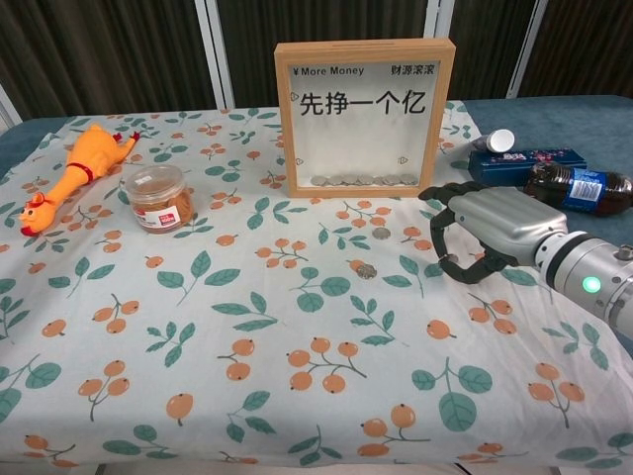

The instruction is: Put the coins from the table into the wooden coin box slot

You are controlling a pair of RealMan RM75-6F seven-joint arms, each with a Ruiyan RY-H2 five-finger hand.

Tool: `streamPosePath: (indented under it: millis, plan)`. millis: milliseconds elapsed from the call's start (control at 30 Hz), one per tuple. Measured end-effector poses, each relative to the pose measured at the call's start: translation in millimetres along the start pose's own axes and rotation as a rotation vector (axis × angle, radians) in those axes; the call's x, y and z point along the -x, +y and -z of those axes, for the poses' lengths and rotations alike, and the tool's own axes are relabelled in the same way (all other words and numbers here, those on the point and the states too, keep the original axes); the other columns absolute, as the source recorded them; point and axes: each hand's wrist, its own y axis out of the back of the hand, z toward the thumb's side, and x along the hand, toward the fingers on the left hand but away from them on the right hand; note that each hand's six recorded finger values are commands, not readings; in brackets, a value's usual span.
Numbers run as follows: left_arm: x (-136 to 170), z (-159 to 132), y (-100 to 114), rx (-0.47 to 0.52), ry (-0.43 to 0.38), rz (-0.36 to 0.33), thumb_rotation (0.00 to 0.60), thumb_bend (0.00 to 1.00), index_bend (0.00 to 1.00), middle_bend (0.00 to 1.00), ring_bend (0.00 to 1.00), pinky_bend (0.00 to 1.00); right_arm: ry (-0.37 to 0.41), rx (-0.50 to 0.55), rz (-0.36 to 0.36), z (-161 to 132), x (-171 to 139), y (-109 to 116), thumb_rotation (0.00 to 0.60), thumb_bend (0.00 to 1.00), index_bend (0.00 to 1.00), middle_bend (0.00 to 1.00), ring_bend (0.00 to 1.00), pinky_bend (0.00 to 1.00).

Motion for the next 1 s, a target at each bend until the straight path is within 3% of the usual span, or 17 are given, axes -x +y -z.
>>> streamPosePath:
  millis: [233,433,533,733,867,1000]
  plan:
    - [0,0,0,0.002,0.002,-0.001,0.6,0.41,0.0,0.0,0.0,0.0,0.0,0.016,0.026,0,-1,7,0.6,0.58,0.72,0.19,0.0,0.05]
    - [-1,1,0,0.003,0.003,-0.001,0.6,0.41,0.0,0.0,0.0,0.0,0.035,0.048,0.11,-7,-7,36,0.6,0.58,0.72,0.19,0.0,0.05]
    - [-1,0,0,0.004,0.0,0.0,0.6,0.41,0.0,0.0,0.0,0.0,0.05,0.083,0.164,-12,-9,59,0.6,0.58,0.72,0.2,0.0,0.05]
    - [-3,0,-2,0.001,0.001,0.009,0.6,0.41,0.0,0.0,0.0,0.0,0.075,0.135,0.307,-24,-6,128,0.6,0.58,0.72,0.2,0.0,0.05]
    - [-4,0,-3,0.0,0.004,0.01,0.6,0.41,0.0,0.0,0.0,0.0,0.059,0.16,0.417,-29,9,184,0.6,0.58,0.72,0.2,0.0,0.05]
    - [-5,-1,-3,0.0,0.002,0.013,0.6,0.41,0.0,0.0,0.0,0.0,0.027,0.162,0.478,-35,32,226,0.6,0.58,0.72,0.2,0.0,0.05]
